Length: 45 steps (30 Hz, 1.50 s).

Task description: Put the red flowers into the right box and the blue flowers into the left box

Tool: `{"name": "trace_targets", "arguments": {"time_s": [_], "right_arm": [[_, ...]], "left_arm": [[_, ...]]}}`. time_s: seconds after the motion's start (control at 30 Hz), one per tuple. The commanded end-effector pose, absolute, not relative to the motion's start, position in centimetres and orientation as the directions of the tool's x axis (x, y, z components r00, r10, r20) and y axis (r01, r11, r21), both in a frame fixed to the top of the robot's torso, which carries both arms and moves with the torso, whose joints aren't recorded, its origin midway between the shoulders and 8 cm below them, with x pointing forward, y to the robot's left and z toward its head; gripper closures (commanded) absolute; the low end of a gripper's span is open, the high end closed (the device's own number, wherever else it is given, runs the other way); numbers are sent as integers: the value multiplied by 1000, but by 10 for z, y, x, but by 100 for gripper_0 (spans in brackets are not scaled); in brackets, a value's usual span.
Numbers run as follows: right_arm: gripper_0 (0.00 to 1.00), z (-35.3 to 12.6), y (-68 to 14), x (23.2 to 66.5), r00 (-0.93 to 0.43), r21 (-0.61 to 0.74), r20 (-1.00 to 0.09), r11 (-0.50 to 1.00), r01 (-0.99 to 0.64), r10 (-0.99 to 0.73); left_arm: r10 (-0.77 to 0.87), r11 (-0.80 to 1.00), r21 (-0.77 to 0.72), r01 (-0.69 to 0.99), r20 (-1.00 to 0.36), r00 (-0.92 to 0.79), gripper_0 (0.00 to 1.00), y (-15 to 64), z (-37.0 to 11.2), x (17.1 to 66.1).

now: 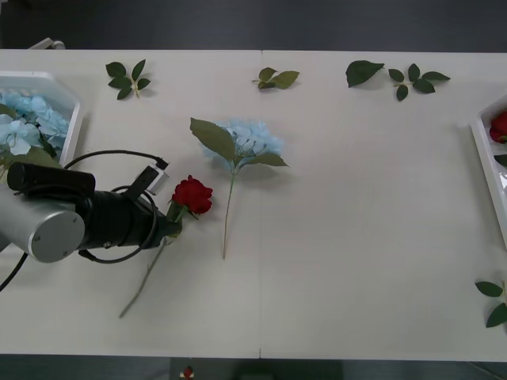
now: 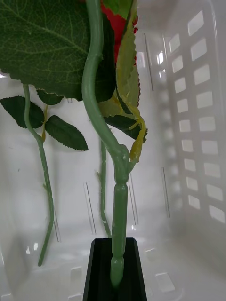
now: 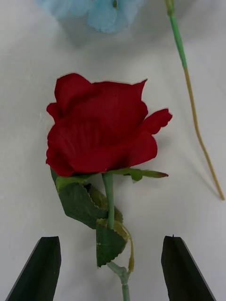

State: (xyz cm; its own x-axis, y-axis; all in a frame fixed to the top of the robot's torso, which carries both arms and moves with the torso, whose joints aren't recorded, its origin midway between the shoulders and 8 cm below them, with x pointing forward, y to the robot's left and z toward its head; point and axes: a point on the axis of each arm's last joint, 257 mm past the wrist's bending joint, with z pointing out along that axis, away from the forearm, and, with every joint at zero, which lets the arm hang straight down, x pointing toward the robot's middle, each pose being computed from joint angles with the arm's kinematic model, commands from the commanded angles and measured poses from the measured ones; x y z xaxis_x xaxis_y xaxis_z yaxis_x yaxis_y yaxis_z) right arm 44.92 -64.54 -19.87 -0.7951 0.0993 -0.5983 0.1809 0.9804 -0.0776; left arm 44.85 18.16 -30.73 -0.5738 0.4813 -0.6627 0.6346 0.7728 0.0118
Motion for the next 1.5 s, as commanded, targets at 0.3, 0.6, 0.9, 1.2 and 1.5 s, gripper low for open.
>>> {"name": "trace_targets", "arguments": {"time_s": [0.3, 0.6, 0.9, 1.2, 1.5], "right_arm": [[0, -186, -656, 464, -744, -82, -660, 974, 210, 105], [0, -187, -653, 466, -741, -75, -663, 976, 206, 105], [0, -188, -624, 469, -746, 22, -650, 985, 172, 145], [0, -174, -539, 482, -752, 230, -638, 973, 22, 168], [0, -146, -420, 492, -722, 431, -681, 865, -257, 124]], "left_arm": [[469, 795, 78, 601, -707, -529, 37, 176, -327, 473], [484, 798, 111, 593, -704, -520, 37, 174, -333, 480], [482, 796, 110, 595, -709, -514, 100, 169, -331, 481], [444, 792, 72, 606, -749, -491, 100, 157, -301, 481], [329, 775, -85, 626, -792, -515, 100, 146, -226, 469]]}}
